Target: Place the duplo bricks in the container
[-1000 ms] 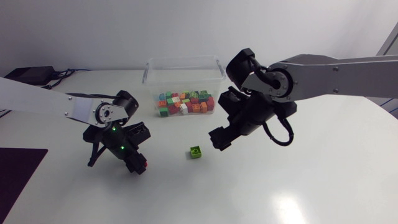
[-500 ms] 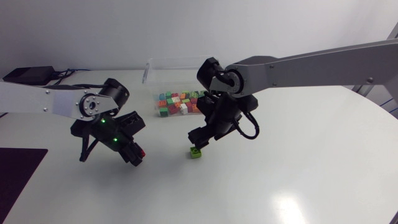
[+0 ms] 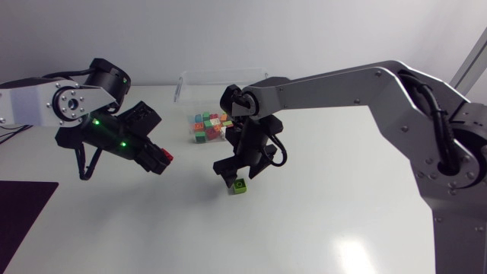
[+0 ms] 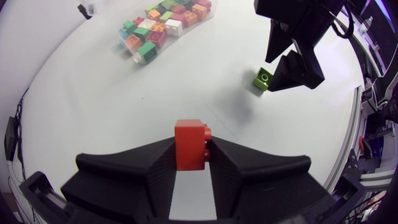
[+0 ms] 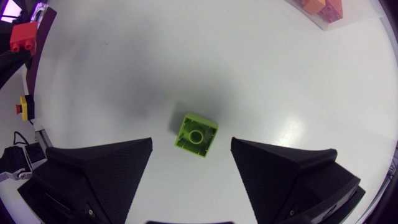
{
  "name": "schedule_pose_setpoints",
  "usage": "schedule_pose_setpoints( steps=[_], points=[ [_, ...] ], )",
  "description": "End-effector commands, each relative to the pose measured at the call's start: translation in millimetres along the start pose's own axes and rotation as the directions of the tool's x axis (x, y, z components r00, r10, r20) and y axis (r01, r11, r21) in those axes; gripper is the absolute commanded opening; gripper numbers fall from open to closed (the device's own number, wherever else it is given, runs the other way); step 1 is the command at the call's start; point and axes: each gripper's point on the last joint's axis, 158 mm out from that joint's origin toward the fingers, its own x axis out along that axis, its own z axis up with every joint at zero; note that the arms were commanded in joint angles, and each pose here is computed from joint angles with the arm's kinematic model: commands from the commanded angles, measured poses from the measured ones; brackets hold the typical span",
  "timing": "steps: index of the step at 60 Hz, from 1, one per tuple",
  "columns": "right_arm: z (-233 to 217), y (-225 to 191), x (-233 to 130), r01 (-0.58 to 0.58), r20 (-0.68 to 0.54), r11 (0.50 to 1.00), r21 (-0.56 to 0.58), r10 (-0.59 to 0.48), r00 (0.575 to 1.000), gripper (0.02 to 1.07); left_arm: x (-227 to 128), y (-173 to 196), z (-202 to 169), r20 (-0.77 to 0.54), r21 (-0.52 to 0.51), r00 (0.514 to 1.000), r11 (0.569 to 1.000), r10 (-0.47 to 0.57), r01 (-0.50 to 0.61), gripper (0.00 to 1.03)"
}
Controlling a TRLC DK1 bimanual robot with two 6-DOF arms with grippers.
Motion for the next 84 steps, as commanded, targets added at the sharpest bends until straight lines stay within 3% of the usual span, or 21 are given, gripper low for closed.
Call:
schedule_pose_setpoints(
  steps=[1, 11, 21, 27, 32, 41, 50, 54, 56, 84],
  points=[
    [-0.9, -2.9, 10.6, 0.007, -0.034, 0.999, 0.052, -0.006, 0.999, 0.89, -20.0, 12.7, 23.4, 0.085, -0.042, 0.996, 0.999, 0.032, -0.029, 0.28],
    [-1.6, -6.8, 18.8, 0.03, -0.048, 0.997, 0.069, -0.027, 0.998, 0.82, -41.9, 31.9, 54.6, 0.209, -0.11, 0.974, 0.992, 0.083, -0.061, 0.28],
    [-4.5, -9.5, 26.0, 0.053, -0.063, 0.996, 0.075, -0.048, 0.997, 0.81, -50.9, 38.8, 70.6, 0.265, -0.14, 0.958, 0.988, 0.107, -0.072, 0.27],
    [-4.0, -8.3, 29.1, 0.061, -0.062, 0.996, 0.069, -0.057, 0.996, 0.73, -59.6, 41.1, 80.4, 0.307, -0.153, 0.943, 0.985, 0.125, -0.081, 0.27],
    [-5.3, -5.1, 32.0, 0.063, -0.066, 0.996, 0.06, -0.059, 0.996, 0.72, -67.7, 44.9, 88.7, 0.346, -0.17, 0.927, 0.981, 0.145, -0.09, 0.27],
    [-4.4, -4.6, 34.1, 0.071, -0.059, 0.996, 0.049, -0.068, 0.996, 0.53, -72.4, 49.7, 98.3, 0.384, -0.185, 0.909, 0.978, 0.163, -0.097, 0.27],
    [-8.5, -7.5, 36.2, 0.085, -0.062, 0.995, 0.045, -0.082, 0.995, 0.44, -78.8, 56.8, 112.5, 0.438, -0.213, 0.88, 0.972, 0.186, -0.1, 0.27],
    [-3.5, -7.9, 29.4, 0.083, -0.025, 0.996, 0.043, -0.082, 0.996, 0.32, -76.4, 61.5, 119.7, 0.455, -0.231, 0.87, 0.968, 0.193, -0.094, 0.28],
    [-2.1, -8.2, 25.0, 0.084, -0.011, 0.996, 0.042, -0.084, 0.996, 0.31, -75.1, 62.1, 122.9, 0.459, -0.233, 0.868, 0.968, 0.191, -0.091, 0.28],
    [23.7, -32.9, -76.8, 0.083, 0.213, 0.994, 0.076, -0.097, 0.972, 0.31, -48.8, 69.0, 180.8, 0.533, -0.227, 0.828, 0.972, 0.175, -0.059, 0.28]
  ],
)
